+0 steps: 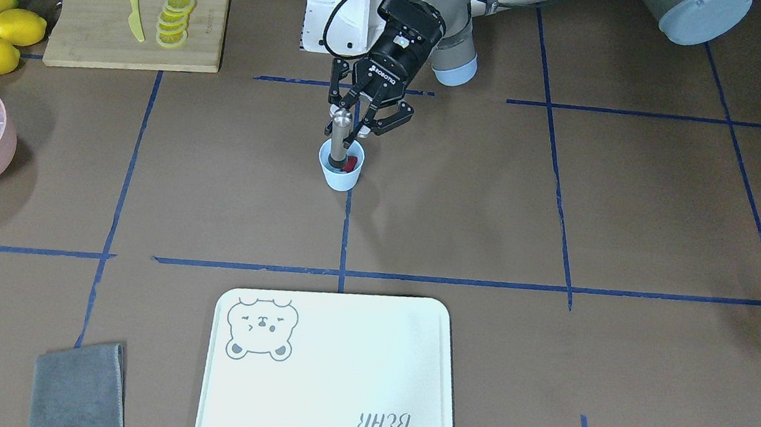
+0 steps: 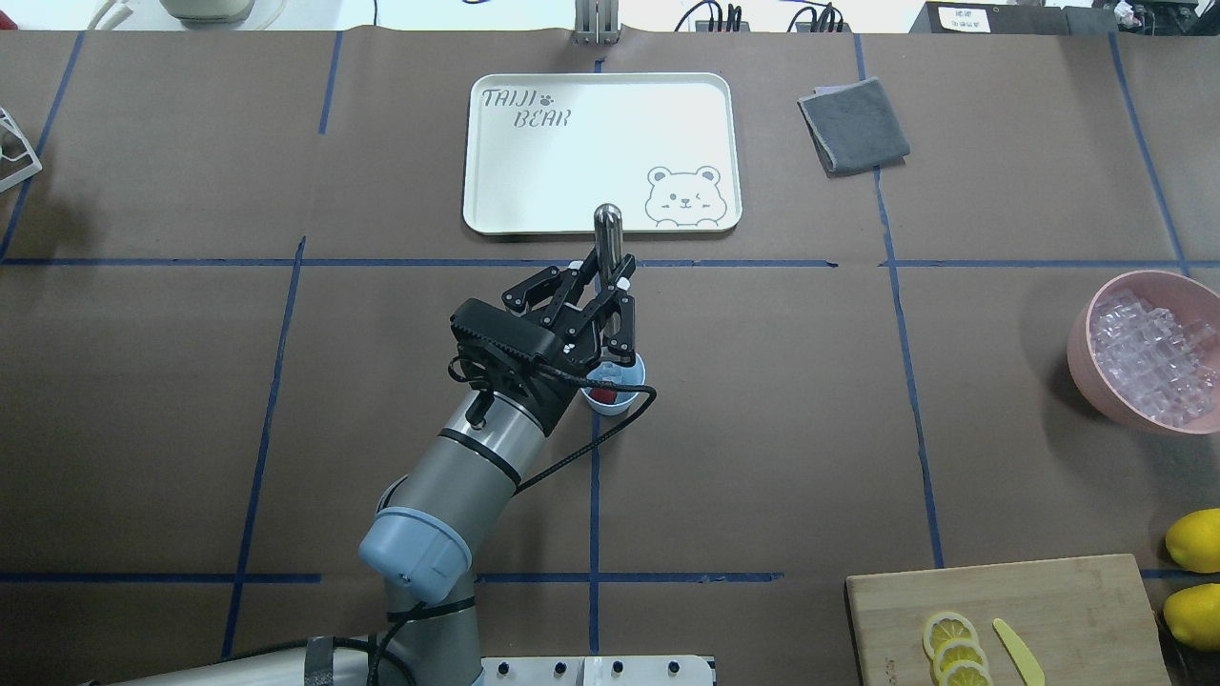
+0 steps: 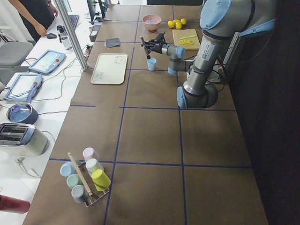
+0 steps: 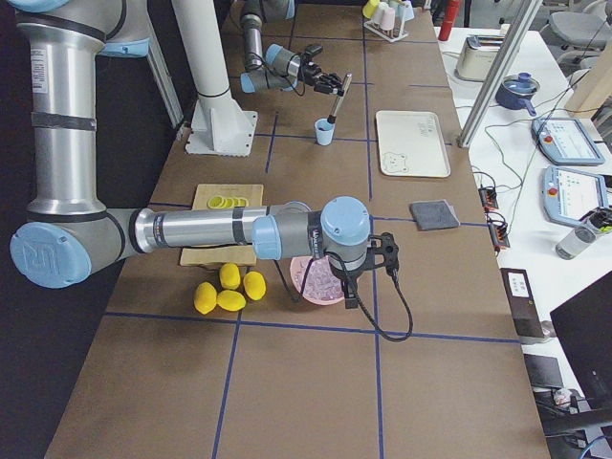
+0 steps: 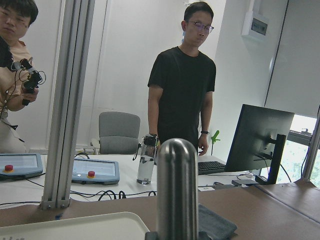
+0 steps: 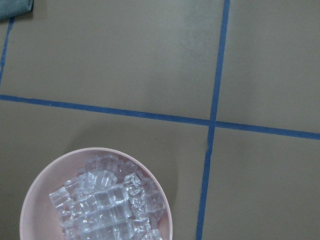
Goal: Mash ice and strawberries in cup
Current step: 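Lower the muddler into the cup and press down on the contents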
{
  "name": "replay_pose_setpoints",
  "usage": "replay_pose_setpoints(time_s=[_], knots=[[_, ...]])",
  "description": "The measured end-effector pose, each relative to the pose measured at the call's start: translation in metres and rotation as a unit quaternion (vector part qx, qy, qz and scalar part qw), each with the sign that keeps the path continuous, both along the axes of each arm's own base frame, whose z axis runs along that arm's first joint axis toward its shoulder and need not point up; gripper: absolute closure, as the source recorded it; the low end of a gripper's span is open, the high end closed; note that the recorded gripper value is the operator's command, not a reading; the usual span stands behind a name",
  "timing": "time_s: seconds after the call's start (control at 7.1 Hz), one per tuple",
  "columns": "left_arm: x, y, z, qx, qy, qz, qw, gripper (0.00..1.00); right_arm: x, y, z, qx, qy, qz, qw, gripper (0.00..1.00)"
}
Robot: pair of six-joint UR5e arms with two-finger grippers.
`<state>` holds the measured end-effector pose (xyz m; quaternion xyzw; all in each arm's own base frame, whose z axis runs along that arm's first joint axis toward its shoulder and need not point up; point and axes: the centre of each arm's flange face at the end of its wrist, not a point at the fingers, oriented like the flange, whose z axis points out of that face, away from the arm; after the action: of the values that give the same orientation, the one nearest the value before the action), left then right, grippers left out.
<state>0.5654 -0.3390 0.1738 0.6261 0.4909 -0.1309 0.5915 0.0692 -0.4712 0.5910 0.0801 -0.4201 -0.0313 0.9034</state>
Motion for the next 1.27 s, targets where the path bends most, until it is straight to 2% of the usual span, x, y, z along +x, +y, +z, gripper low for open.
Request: replay_pose_setpoints(time_s=[0.42, 1.27], knots=[[0.011, 0.017, 0.003, -0.006, -0.001, 0.003, 1.0, 1.0, 0.0, 0.0, 0.001, -0.001, 0.002, 0.0, 1.0, 0.0], [0.018, 0.013, 0.008, -0.009, -0.007, -0.002, 0.9999, 1.0, 0.0, 0.001, 0.003, -0.003, 0.004, 0.0, 1.0, 0.0]])
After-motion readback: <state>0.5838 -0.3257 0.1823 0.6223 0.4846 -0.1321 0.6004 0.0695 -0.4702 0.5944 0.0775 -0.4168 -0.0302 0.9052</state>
